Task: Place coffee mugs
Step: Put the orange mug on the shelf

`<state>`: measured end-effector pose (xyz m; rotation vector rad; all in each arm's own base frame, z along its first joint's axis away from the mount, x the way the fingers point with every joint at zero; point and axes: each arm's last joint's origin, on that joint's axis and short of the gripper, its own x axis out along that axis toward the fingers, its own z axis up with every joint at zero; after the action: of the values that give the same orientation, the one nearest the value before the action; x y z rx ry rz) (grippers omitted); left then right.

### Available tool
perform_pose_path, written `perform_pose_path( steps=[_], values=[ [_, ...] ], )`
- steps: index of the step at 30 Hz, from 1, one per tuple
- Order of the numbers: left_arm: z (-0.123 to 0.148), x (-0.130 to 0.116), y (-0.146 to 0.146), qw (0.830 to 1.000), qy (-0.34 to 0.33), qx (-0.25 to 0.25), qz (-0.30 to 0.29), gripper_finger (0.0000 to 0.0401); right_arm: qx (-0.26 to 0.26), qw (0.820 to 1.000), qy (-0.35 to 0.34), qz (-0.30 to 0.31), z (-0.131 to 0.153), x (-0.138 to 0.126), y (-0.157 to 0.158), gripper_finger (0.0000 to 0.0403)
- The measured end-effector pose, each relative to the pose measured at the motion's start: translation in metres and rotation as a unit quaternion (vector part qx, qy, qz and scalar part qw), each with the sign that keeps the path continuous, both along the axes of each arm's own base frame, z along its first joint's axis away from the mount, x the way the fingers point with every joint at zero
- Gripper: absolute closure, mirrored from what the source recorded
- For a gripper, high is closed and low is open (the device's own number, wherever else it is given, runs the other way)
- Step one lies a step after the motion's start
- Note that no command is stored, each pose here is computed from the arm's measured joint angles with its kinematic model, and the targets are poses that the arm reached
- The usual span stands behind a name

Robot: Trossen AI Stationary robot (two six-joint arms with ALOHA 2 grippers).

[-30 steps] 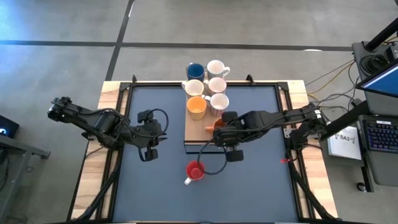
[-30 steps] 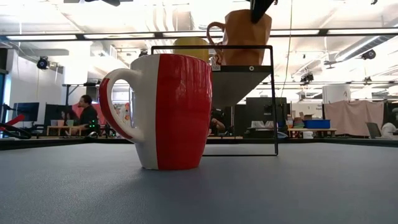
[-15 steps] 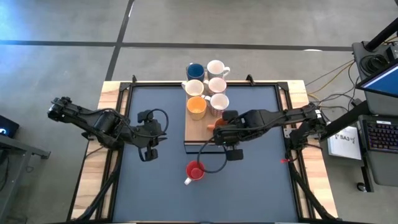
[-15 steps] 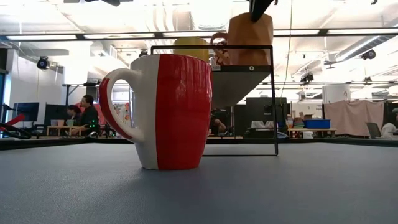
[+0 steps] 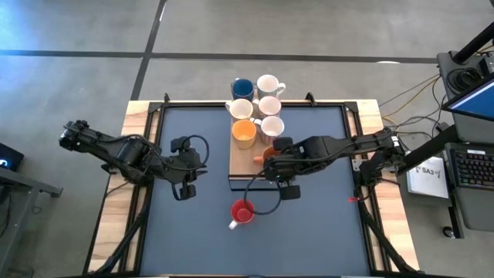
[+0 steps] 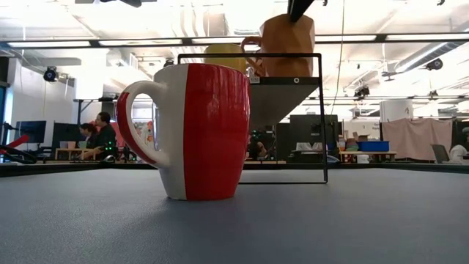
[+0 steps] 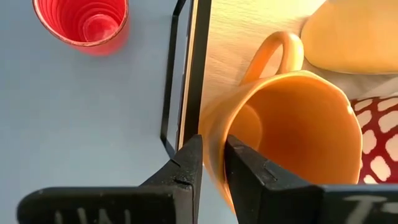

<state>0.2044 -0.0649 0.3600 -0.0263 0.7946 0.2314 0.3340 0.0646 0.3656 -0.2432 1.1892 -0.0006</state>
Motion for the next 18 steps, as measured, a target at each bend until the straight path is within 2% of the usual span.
perform_pose_path(
  steps=[18],
  values=[
    [0.0,0.0,0.0,1.0,0.001,0.0,0.0,0.0344,-0.008,0.999,-0.036,0.005,0.01,-0.003,-0.001,0.0336]
  ],
)
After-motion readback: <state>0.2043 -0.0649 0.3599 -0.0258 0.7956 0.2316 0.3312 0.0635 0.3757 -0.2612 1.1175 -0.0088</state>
